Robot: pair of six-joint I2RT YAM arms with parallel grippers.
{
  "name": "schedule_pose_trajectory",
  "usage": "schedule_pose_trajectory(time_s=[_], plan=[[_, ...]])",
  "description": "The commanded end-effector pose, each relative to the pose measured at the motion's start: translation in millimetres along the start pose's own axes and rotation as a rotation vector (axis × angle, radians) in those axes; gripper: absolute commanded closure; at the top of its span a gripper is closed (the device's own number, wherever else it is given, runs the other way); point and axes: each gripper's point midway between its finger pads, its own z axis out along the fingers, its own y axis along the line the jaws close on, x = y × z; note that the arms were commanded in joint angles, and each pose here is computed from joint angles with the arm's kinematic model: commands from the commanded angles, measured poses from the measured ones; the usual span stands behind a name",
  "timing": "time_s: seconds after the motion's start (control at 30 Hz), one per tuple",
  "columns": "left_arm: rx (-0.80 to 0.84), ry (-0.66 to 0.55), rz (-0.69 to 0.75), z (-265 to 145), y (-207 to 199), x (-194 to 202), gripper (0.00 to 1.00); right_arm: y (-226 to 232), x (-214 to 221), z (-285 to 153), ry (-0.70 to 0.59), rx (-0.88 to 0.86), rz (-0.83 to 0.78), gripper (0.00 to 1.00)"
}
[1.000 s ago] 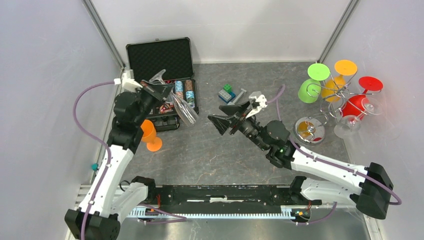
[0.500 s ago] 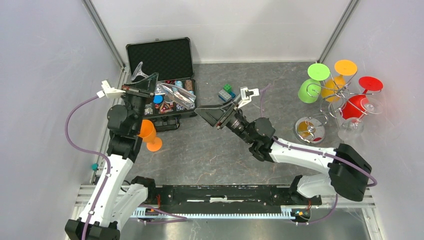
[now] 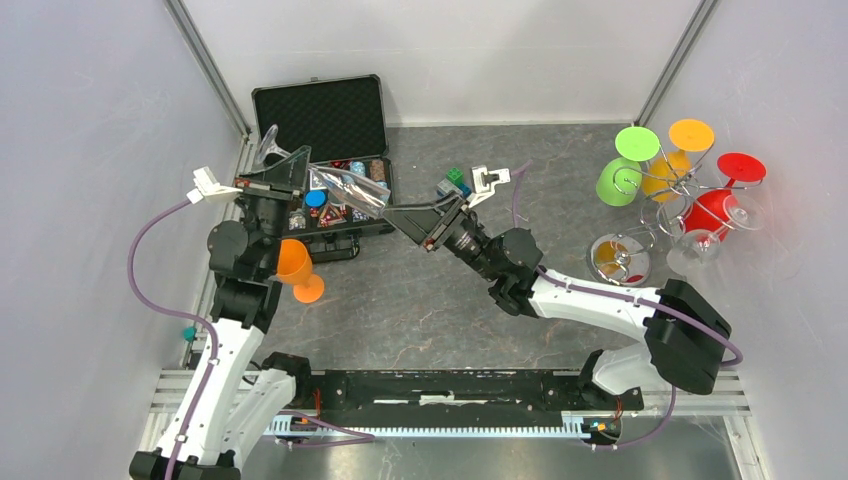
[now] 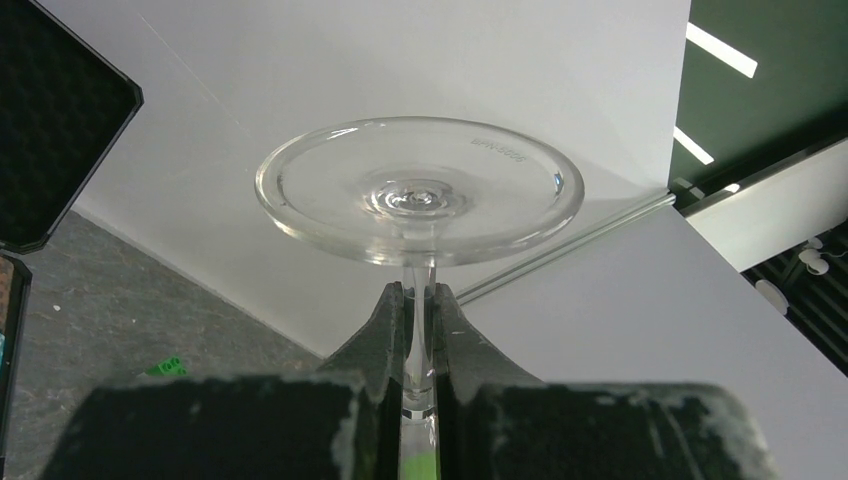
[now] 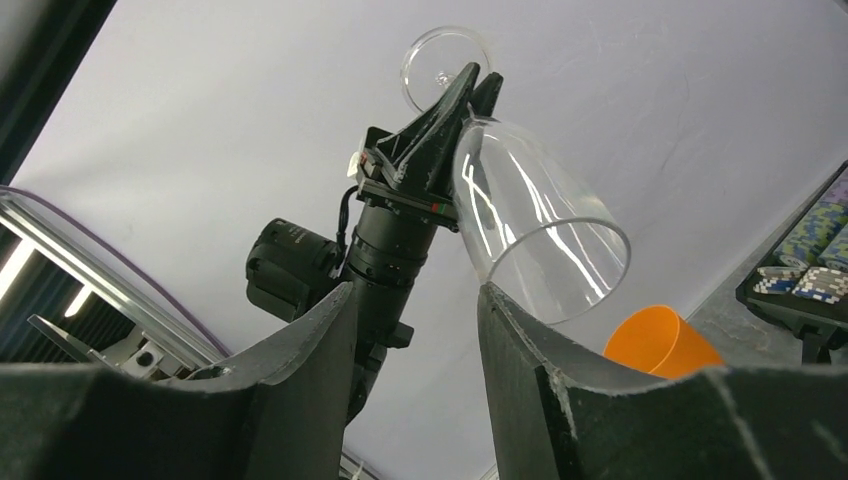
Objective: Take the wine glass off the wine glass rack
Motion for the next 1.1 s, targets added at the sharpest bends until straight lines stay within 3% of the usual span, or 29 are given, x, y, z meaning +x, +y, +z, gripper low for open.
schedule_pose_trajectory(time_s=[0.0, 0.3, 0.6, 0.93, 1.07], plan=[[0.082, -0.056, -0.042, -5, -26, -15, 0.98, 11, -6, 7, -0.017, -0.016, 0.001, 0.47], [0.094, -0.025, -0.075, -6, -29, -10, 0.98, 9, -15, 10, -0.081, -0.036, -0.062, 0.40], [0.099, -0.016, -0.081, -8, -27, -8, 0.98, 23, -23, 20, -0.110, -0.095, -0.113, 0.60], [0.128, -0.020, -0.031, -14, -32, -9, 0.98, 10, -10, 36, -0.047, -0.042, -0.077, 0.72], [0.137, 0.004, -0.021, -16, -33, -5, 0.96, 8, -8, 39, -0.042, -0.036, -0.067, 0.85]])
